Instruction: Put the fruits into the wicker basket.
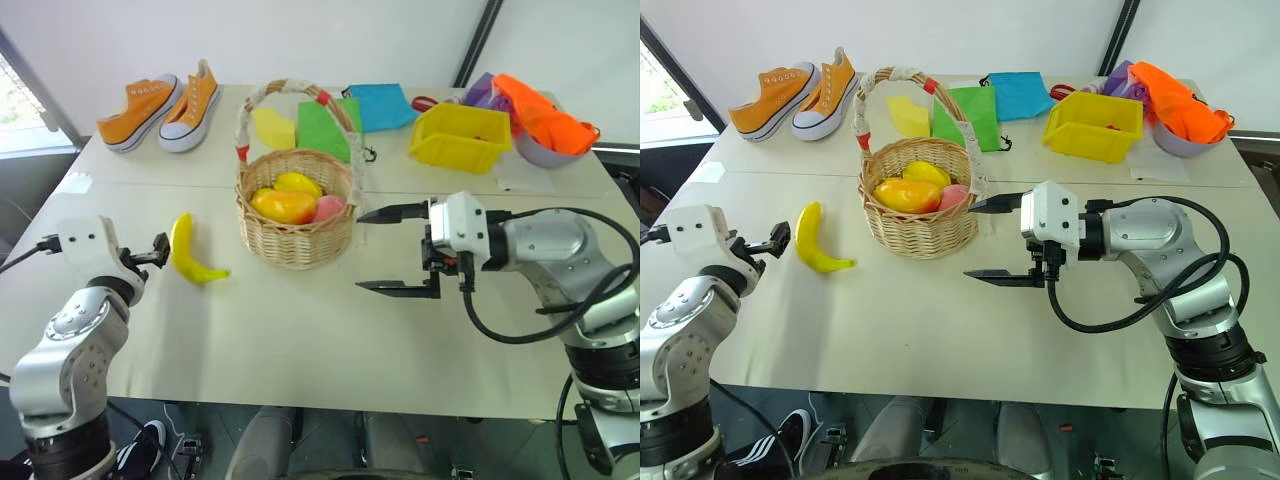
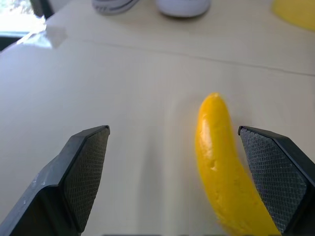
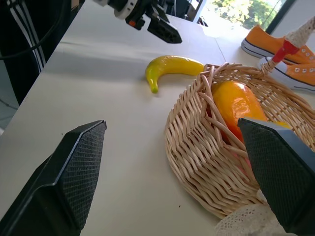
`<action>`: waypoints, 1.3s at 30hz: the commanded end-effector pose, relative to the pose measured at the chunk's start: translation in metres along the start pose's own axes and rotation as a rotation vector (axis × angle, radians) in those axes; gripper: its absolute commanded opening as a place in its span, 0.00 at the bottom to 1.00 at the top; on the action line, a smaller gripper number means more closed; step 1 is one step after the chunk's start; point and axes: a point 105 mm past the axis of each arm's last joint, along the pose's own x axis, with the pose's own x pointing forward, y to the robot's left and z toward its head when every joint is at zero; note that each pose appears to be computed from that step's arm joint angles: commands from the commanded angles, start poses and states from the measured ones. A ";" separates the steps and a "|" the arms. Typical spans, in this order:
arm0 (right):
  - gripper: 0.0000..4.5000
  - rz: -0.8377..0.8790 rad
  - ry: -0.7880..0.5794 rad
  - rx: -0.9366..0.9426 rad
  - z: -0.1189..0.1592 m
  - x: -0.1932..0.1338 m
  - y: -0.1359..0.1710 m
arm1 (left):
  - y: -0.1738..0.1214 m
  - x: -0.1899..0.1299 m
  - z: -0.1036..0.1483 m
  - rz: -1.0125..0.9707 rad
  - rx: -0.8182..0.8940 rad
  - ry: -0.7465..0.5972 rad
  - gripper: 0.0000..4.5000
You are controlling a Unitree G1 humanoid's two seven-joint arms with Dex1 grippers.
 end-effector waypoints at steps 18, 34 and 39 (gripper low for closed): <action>0.99 -0.046 -0.078 0.062 0.009 0.006 -0.002 | -0.038 0.021 -0.028 -0.223 0.080 0.155 1.00; 1.00 -0.100 -0.055 0.064 0.003 -0.001 -0.013 | -0.025 -0.018 0.021 -0.315 0.267 -0.138 0.23; 1.00 -0.141 -0.065 0.108 0.001 -0.008 -0.019 | -0.044 -0.073 0.047 -0.660 0.291 -0.247 0.23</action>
